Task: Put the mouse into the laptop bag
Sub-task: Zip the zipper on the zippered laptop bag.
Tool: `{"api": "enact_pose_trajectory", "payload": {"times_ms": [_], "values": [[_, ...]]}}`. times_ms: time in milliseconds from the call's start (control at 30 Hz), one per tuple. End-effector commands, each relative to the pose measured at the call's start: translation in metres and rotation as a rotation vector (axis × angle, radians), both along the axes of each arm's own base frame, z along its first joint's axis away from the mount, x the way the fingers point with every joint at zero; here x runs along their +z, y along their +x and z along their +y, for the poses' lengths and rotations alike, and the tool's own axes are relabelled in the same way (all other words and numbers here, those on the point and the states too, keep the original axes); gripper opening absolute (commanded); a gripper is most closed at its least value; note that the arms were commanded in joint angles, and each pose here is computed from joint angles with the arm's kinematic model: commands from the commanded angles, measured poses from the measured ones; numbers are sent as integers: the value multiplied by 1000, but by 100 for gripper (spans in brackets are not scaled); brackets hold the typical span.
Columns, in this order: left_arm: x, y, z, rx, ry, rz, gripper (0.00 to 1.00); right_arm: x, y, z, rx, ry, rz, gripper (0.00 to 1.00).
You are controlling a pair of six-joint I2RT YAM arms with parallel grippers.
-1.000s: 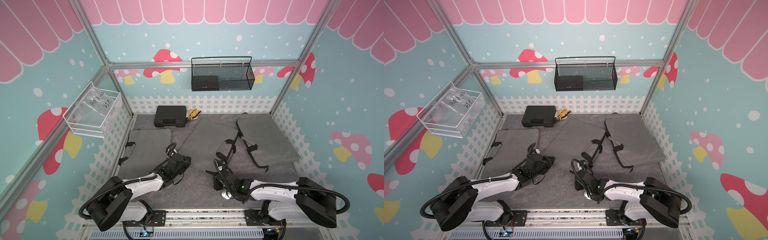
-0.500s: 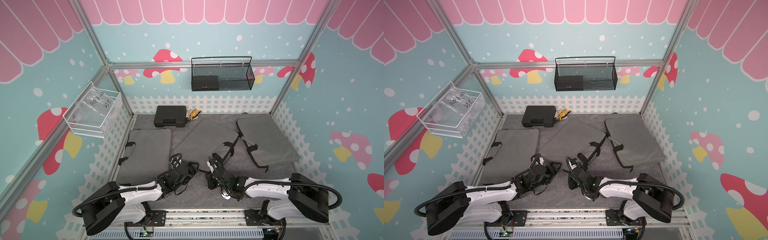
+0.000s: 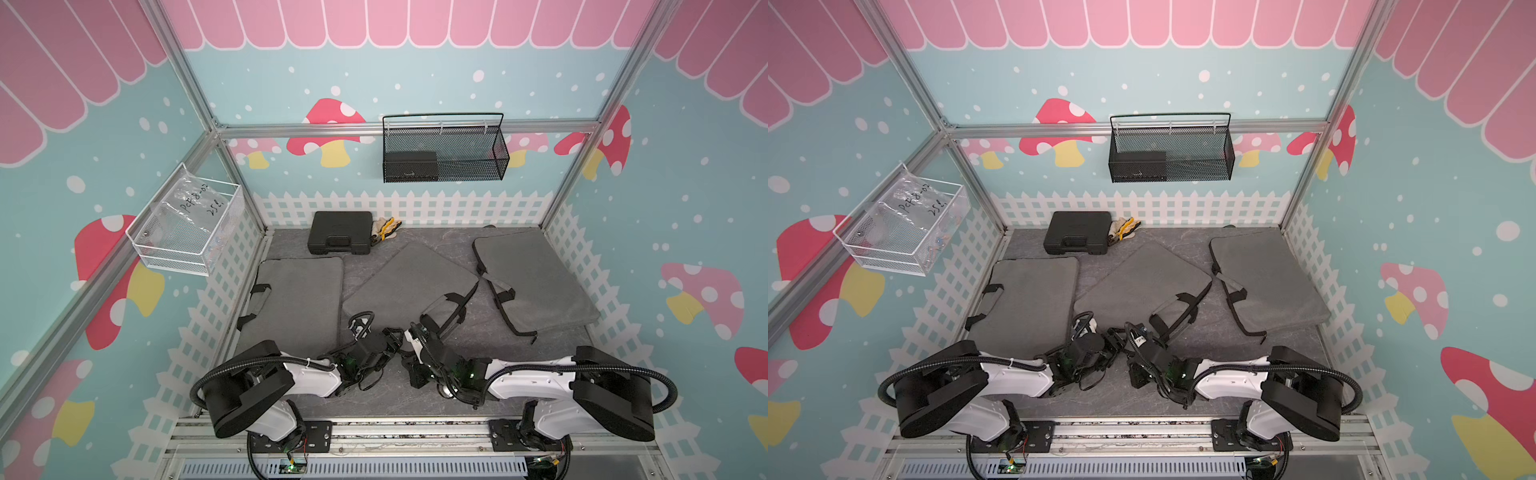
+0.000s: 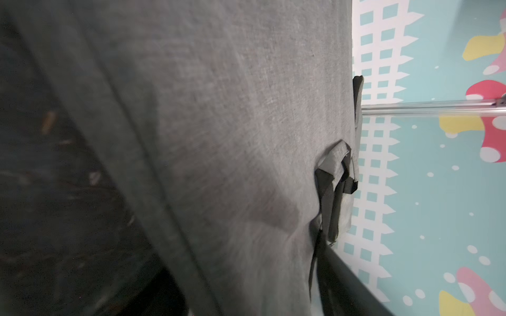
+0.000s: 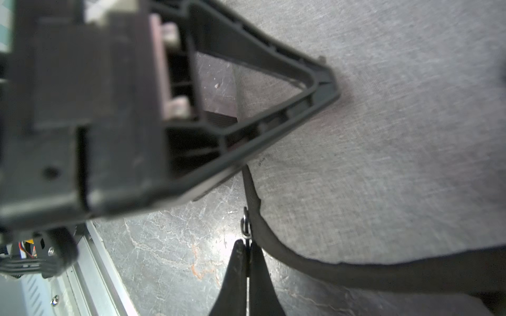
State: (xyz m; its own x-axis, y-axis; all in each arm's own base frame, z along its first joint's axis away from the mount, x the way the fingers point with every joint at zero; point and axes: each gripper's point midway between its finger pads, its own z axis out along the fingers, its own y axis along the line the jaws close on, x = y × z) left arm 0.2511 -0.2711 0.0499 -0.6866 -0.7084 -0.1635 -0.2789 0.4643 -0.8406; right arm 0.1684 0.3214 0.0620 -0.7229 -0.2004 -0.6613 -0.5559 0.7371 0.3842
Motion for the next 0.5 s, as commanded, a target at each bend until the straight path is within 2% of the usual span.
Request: {"api": "enact_pose_trajectory", "payload": {"times_ms": [0, 167, 267, 467], "values": [[16, 14, -12, 22, -70, -56, 48, 8, -5, 7, 11, 55, 8, 0], [1, 29, -4, 59, -2, -38, 14, 3, -13, 1, 26, 64, 40, 0], [-8, 35, 2, 77, -11, -30, 1, -5, -14, -12, -7, 43, 50, 0], [-23, 48, 16, 106, -39, -8, 0, -17, -8, -46, -120, 6, 75, 0]]}}
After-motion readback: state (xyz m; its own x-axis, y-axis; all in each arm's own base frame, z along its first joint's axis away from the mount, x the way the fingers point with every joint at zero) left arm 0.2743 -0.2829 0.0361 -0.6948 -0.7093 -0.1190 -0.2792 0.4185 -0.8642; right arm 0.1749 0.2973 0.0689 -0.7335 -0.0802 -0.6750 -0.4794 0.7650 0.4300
